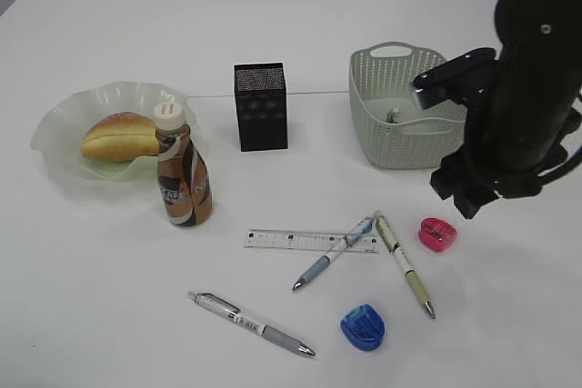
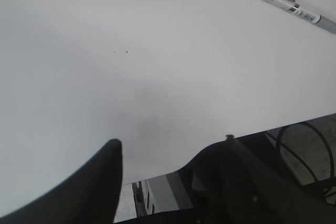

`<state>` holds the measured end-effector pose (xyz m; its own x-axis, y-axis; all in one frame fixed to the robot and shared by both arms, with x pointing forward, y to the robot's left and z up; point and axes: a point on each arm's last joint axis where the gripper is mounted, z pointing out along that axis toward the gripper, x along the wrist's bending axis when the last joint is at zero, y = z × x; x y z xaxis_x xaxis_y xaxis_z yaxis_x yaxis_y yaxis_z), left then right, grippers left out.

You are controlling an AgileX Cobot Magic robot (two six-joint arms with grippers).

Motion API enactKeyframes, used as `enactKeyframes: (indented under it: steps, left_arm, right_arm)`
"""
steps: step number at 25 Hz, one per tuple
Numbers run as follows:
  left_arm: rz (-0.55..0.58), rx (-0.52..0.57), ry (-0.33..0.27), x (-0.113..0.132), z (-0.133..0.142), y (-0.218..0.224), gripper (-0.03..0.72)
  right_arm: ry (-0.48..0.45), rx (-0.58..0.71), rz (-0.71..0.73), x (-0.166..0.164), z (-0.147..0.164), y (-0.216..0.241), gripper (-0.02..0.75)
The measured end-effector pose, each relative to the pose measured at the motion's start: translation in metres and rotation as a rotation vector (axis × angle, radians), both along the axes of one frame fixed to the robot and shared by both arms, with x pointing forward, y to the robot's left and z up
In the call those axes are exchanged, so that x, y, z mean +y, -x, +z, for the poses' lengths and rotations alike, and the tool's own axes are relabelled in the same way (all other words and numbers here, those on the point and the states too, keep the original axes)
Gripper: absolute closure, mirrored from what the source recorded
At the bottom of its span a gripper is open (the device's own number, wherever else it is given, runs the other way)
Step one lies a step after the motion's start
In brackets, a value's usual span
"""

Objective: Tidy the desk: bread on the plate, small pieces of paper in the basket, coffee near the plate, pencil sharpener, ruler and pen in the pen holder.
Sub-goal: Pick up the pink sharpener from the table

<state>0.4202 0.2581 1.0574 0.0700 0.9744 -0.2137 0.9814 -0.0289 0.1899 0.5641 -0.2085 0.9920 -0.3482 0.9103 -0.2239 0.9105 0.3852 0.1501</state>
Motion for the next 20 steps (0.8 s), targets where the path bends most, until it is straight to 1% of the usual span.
enactKeyframes:
  steps: [6,9,13,20]
  left_arm:
    - [-0.016,0.026,-0.004,0.000,0.000,0.003,0.255]
    - [-0.031,0.025,-0.007,0.000,0.000,0.003,0.255]
    - [-0.030,0.017,-0.007,0.000,0.000,0.002,0.256]
    - [-0.025,-0.003,-0.005,0.000,0.000,0.000,0.264]
  right_arm:
    - [0.016,0.068,0.139,0.012,-0.026,-0.028,0.246]
    - [0.013,0.097,0.177,0.016,-0.037,-0.036,0.249]
    - [0.016,0.129,0.191,0.017,-0.049,-0.039,0.277]
    - [-0.005,0.168,0.160,0.011,-0.063,-0.043,0.281]
